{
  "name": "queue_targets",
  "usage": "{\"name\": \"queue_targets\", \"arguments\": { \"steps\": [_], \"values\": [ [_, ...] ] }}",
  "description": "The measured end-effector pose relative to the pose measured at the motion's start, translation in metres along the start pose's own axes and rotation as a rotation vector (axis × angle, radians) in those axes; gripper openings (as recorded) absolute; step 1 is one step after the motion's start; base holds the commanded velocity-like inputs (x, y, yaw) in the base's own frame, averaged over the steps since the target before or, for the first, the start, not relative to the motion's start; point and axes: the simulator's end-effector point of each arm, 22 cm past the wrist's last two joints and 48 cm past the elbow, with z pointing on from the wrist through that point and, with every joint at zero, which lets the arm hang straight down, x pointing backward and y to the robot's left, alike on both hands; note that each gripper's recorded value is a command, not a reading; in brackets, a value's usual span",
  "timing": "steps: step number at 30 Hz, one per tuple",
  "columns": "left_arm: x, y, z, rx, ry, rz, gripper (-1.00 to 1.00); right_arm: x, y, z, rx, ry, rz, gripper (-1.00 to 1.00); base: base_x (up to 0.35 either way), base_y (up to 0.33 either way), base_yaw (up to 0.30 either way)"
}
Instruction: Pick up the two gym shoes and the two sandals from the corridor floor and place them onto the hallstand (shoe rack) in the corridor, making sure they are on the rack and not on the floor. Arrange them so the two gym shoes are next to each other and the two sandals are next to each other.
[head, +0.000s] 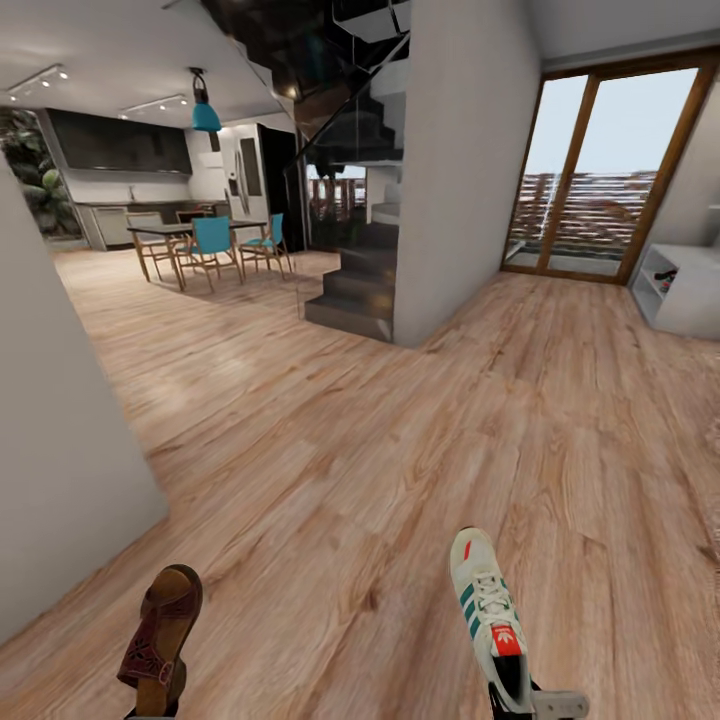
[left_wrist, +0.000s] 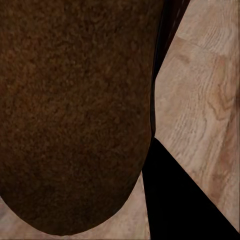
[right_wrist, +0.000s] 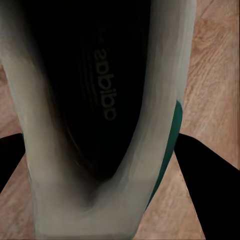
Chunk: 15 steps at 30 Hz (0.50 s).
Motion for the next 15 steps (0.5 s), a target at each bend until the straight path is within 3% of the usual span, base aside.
{"name": "queue_targets", "arguments": {
  "steps": [15],
  "values": [
    [-0.0056, 0.0004, 0.0005, -0.002, -0.014, -0.001, -1.00, -0.0074, -0.0003, 0.0006, 0.001, -0.017, 0.001, -1.00, 0.340, 0.000, -0.271]
  ]
}}
